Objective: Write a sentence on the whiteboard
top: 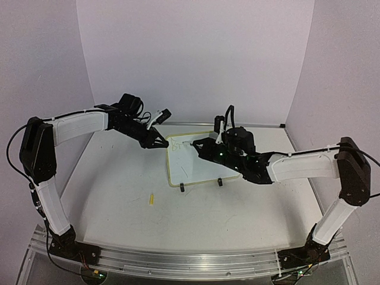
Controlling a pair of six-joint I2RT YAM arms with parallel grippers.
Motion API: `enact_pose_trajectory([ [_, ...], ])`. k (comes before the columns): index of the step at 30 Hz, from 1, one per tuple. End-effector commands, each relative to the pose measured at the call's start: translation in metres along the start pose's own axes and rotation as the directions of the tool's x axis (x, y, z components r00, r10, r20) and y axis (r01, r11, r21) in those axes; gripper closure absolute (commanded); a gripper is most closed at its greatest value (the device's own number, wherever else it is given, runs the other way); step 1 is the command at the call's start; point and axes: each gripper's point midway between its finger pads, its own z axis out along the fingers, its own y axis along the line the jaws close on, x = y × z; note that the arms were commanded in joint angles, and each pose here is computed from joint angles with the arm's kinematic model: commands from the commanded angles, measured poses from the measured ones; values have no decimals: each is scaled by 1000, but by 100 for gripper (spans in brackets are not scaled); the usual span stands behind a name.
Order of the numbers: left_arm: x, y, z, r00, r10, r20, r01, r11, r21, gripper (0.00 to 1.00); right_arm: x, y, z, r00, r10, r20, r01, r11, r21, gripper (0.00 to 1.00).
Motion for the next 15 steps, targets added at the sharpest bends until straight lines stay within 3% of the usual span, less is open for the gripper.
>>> enact_pose_trajectory([
  [1,-7,4,-10,998,59,3,-59,996,-63,100,-34,27,-6,996,-17,87,21,999,-40,100],
  [15,-6,4,-8,998,55,1,-55,997,-56,100,-29,13,2,996,-20,86,18,1000,17,100],
])
